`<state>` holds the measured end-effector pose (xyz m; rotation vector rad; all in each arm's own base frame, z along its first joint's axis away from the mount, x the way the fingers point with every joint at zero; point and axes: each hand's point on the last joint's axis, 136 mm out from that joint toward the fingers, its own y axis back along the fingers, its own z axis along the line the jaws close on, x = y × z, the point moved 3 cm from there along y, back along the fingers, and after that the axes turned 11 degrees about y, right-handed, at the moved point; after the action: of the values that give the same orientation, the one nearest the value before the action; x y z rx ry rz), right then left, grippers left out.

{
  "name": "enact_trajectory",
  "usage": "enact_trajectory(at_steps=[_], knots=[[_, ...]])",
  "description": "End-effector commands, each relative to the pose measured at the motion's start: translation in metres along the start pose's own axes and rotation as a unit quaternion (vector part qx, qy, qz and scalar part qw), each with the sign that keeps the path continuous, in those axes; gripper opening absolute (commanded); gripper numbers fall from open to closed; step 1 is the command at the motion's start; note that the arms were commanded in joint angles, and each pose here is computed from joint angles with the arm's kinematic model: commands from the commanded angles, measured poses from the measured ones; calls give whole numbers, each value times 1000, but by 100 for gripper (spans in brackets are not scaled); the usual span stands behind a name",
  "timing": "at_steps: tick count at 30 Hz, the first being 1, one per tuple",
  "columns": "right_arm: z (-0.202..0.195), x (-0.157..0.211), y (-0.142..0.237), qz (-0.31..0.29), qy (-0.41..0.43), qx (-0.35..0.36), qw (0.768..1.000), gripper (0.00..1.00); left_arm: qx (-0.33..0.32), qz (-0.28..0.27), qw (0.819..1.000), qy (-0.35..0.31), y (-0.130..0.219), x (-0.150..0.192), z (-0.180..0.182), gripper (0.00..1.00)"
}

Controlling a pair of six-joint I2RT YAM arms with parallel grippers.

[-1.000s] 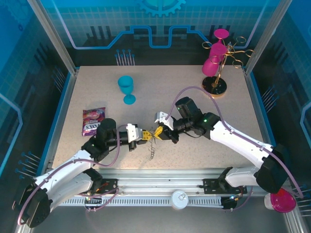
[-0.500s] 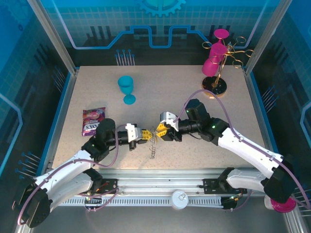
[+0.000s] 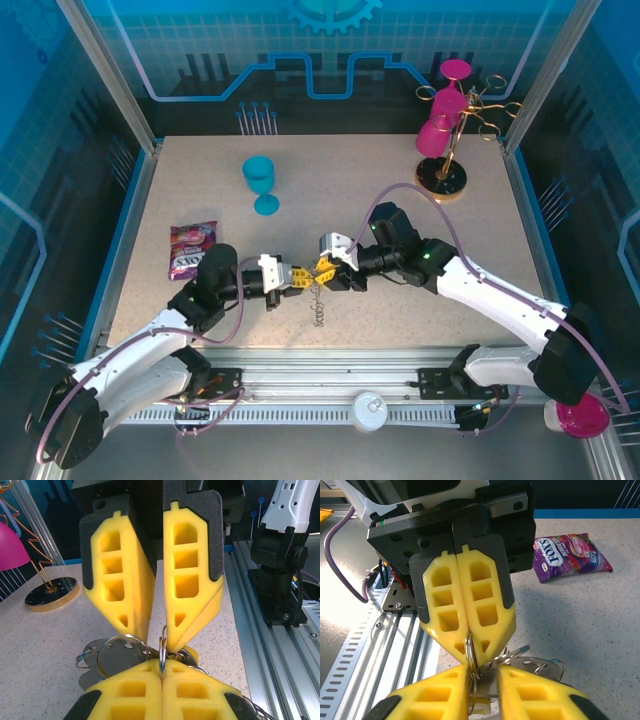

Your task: Put the keys on the keyring

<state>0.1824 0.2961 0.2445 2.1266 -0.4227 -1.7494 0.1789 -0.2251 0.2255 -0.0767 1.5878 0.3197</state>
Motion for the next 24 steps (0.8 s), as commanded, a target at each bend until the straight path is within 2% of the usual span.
enact_trajectory(at_steps=[1,6,8,11,13,15,17,24], knots=[[0,-16,-2,-18,18,-9,1000,18,19,-28,999,-21,1,-17,-6,0],[2,-15,-5,-12,16,-16,1000,19,18,-32,999,-23,2,-19,-7,0],[2,-16,-6,-11,18,-15,1000,14,17,-33,999,-23,2,-20,-6,0],[0,-15,-5,-4,19,-10,1000,0,15,-32,999,-20,2,-19,-6,0],[-1,-13,-5,7,20,-8,1000,0,9,-31,999,-18,2,-19,-4,0],[-2,-9,-4,28,23,-5,999,0,-1,-28,999,-15,2,-18,-1,12],[-2,-5,-3,52,29,-6,998,0,-8,-18,1000,-12,1,-15,1,17],[-1,3,-2,122,47,-25,991,0,-13,24,1000,0,0,-7,5,18]])
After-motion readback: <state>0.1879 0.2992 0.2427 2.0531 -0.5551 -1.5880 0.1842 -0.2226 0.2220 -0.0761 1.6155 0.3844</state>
